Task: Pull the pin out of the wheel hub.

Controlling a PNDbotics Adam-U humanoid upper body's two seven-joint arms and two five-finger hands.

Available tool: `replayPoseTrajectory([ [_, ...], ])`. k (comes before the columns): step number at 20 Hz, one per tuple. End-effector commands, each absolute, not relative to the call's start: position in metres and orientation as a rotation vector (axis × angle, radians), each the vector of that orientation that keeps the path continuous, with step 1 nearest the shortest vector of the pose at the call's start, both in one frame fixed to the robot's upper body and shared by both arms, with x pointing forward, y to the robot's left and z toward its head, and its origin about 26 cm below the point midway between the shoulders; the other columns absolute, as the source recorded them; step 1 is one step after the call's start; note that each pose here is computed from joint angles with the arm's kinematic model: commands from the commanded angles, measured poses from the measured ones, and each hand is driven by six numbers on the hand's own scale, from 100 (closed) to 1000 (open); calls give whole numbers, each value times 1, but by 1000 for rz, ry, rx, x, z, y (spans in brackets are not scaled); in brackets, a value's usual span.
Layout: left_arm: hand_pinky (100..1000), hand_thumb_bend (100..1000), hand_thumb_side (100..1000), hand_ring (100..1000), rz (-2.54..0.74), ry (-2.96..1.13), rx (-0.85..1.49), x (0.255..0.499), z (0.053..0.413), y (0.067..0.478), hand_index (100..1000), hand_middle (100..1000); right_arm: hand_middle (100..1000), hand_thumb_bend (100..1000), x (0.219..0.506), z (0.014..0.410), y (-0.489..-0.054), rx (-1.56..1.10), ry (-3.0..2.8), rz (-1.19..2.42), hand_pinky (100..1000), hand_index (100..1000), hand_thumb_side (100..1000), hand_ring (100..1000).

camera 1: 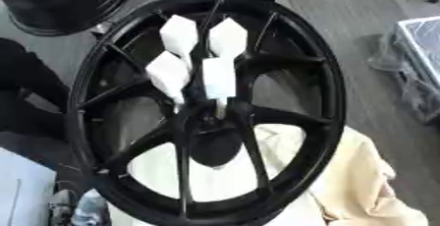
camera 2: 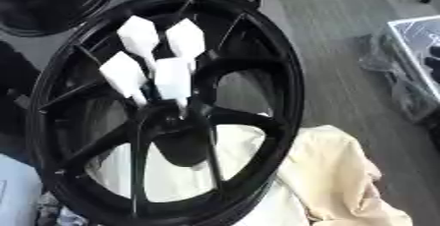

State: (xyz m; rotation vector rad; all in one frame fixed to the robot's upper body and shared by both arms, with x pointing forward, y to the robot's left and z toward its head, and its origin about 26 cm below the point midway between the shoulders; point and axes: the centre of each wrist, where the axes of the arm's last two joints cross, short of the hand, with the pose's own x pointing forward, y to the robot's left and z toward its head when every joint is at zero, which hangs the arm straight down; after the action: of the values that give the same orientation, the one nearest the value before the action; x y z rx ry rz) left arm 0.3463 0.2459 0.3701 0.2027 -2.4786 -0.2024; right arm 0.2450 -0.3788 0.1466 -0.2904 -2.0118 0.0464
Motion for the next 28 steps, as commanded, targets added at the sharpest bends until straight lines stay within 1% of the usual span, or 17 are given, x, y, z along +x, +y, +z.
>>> replayPoseTrajectory([
  [1, 638, 100, 619, 748, -473, -2514, 219, 337, 403, 239, 728, 744, 846, 100, 242, 156, -380, -321, -2032, 80, 1000, 855, 552, 913],
  [4, 647, 100, 597, 752, -758, -2513, 215, 326, 430, 219, 739, 749, 846, 100, 242, 155, -380, -327, -2025, 83, 1000, 855, 552, 913],
  [7, 656, 100, 586, 754, -1005, -2455, 229, 318, 447, 200, 747, 752, 846, 100, 241, 154, -380, -332, -2020, 88, 1000, 854, 553, 912],
  [10, 656, 100, 586, 754, -1074, -2430, 239, 316, 451, 196, 747, 752, 846, 100, 241, 154, -380, -335, -2019, 89, 1000, 854, 553, 912],
  [11, 685, 100, 607, 760, -1080, -2428, 241, 316, 452, 196, 765, 756, 846, 100, 241, 154, -380, -336, -2018, 89, 1000, 855, 556, 913],
  [12, 688, 100, 625, 762, -1114, -2434, 244, 312, 455, 194, 769, 757, 846, 100, 241, 154, -380, -338, -2014, 98, 1000, 855, 556, 913],
  [13, 688, 100, 625, 762, -1163, -2434, 247, 306, 457, 191, 769, 757, 846, 100, 242, 155, -380, -341, -2012, 105, 1000, 855, 556, 913],
  [14, 697, 100, 673, 766, -1221, -2416, 241, 300, 456, 187, 779, 762, 846, 100, 242, 156, -380, -343, -2013, 110, 1000, 855, 556, 913],
  [19, 698, 100, 757, 768, -1499, -2251, 143, 276, 436, 164, 798, 775, 847, 100, 242, 157, -380, -346, -2013, 118, 1000, 855, 555, 913],
  [21, 690, 100, 766, 763, -1613, -2168, 88, 264, 427, 153, 798, 774, 847, 100, 242, 156, -380, -350, -2009, 119, 1000, 855, 546, 913],
  [23, 691, 100, 770, 762, -1710, -2088, 37, 255, 420, 141, 797, 773, 847, 100, 241, 155, -380, -352, -2006, 118, 1000, 855, 555, 913],
  [27, 697, 100, 763, 768, -1843, -1961, 20, 250, 411, 122, 808, 781, 847, 100, 240, 153, -380, -352, -2000, 117, 1000, 855, 555, 913],
  [28, 700, 100, 756, 773, -1858, -1943, 32, 249, 411, 121, 824, 791, 848, 100, 240, 153, -380, -352, -2000, 118, 1000, 855, 556, 913],
])
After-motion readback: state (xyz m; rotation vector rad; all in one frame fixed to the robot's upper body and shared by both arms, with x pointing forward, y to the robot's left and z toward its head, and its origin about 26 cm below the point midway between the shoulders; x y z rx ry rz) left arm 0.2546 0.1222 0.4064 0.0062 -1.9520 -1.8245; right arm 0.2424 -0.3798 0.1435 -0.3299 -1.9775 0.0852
